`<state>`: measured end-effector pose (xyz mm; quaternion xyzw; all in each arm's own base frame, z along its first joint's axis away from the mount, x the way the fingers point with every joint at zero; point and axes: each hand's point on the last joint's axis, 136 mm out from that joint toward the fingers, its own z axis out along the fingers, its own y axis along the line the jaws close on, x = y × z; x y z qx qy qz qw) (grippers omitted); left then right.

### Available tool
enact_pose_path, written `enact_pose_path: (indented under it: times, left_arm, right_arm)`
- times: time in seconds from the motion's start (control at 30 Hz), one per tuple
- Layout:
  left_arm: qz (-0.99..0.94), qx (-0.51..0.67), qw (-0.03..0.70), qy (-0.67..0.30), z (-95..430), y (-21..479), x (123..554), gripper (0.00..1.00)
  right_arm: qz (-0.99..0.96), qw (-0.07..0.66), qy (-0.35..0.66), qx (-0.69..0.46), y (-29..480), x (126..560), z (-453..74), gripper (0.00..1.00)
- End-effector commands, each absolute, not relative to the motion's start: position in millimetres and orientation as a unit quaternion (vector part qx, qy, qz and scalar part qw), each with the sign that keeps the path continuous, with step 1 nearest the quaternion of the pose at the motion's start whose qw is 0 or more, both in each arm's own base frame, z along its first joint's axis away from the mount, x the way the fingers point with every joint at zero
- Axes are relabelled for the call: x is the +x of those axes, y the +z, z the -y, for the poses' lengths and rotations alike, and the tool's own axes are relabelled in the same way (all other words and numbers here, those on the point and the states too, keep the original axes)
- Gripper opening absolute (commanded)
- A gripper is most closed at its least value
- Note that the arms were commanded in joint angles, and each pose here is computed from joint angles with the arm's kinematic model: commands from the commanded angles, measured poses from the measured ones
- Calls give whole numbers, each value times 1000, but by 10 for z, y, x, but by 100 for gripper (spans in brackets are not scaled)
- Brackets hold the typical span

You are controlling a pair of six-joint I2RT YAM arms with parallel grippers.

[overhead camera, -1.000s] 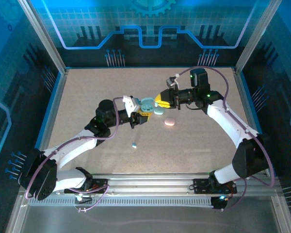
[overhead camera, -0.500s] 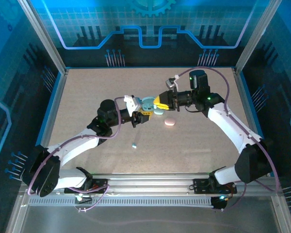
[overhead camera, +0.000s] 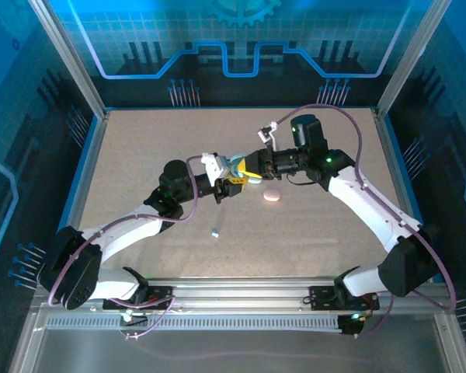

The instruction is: Insert wireless bluetooth earbuds into charging case

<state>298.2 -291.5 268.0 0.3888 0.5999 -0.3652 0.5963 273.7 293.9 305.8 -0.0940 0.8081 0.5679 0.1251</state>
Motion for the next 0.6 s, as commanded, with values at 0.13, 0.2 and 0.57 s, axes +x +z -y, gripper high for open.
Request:
enact_pose_path:
  times: [0.13,0.2,0.57]
  left_arm:
    - [-578,390,613,-372,2965,2838,2965,33]
    - [-577,390,613,-372,2967,2844,2966,34]
    - [-575,390,614,-375,2988,2869,2945,34]
  right_arm:
    - [-804,179,559,-94,3257,2810,-2934,21]
    - [-801,177,564,-96,3271,2798,-2955,21]
    - [-805,171,560,-96,3218,2801,-3050,21]
